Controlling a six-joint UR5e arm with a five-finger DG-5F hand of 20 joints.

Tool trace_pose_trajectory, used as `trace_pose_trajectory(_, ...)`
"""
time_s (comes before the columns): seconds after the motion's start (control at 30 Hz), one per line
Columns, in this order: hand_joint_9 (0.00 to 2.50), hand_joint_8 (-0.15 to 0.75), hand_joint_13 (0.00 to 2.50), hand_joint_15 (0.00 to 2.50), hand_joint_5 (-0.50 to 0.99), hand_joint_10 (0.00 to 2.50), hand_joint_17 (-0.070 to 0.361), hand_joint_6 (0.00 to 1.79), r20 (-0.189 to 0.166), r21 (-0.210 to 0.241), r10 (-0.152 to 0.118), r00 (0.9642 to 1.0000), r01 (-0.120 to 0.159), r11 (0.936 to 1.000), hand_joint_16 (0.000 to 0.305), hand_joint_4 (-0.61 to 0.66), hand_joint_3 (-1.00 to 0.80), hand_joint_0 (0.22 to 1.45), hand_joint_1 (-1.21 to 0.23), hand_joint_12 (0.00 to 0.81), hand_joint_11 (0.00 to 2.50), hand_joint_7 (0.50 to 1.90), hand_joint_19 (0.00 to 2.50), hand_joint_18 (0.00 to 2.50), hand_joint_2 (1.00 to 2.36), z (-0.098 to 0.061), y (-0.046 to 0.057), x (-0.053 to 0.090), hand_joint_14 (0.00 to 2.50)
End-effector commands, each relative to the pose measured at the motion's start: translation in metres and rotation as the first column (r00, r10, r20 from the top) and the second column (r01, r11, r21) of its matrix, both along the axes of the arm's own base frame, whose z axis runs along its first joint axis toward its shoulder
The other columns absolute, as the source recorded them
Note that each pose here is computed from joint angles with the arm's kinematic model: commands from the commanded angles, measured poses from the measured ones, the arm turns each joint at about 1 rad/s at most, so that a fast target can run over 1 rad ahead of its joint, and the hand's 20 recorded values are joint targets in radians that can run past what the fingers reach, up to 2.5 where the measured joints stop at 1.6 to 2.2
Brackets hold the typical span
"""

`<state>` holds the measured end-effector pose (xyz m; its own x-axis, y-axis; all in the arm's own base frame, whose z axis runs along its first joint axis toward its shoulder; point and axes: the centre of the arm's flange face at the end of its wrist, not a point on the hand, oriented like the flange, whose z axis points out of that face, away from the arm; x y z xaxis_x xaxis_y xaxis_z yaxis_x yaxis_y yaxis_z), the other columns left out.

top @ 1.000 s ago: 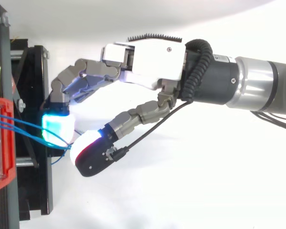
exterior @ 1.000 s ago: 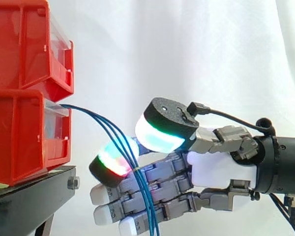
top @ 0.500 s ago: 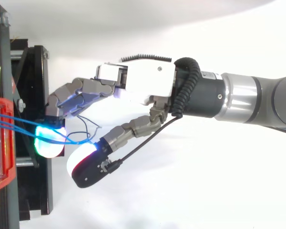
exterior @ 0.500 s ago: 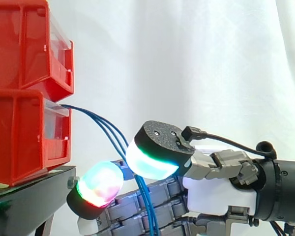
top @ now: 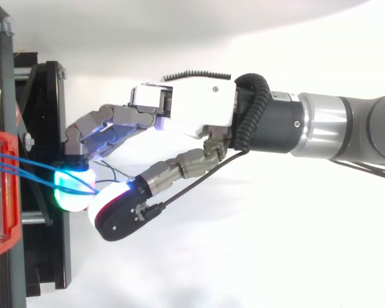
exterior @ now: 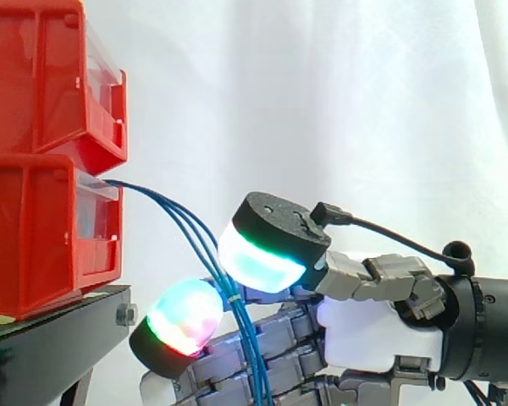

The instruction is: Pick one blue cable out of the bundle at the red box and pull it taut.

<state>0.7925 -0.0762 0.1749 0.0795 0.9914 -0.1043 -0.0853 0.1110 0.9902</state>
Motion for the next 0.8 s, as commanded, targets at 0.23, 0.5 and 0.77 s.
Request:
trace_pose_trajectory(0.23, 0.64, 0.312, 0.51, 0.26, -0.14, 0.01, 0.121, 0.72, -0.010, -0.033, 0.039, 0.9992, -0.039, 0.9987, 0.054, 0.11, -0.34, 0.58, -0.69, 0.371, 0.37, 0.97, 0.33, 0.49, 1.01, 0.005, -0.010, -0.003, 0.01)
trace_pose_trajectory(0.5, 0.62, 0.321, 0.52, 0.26, -0.18, 0.01, 0.122, 0.85, -0.020, -0.044, 0.038, 0.9991, -0.039, 0.9983, 0.054, 0.12, -0.24, 0.60, -0.74, 0.375, 0.39, 0.88, 0.32, 0.52, 1.01, 0.004, -0.012, -0.004, 0.01)
trace_pose_trajectory(0.77, 0.62, 0.339, 0.54, 0.26, -0.19, 0.01, 0.131, 0.91, -0.006, -0.044, 0.033, 0.9994, -0.034, 0.9985, 0.058, 0.11, -0.14, 0.60, -0.77, 0.391, 0.40, 0.83, 0.31, 0.55, 1.01, 0.014, -0.015, -0.005, 0.01)
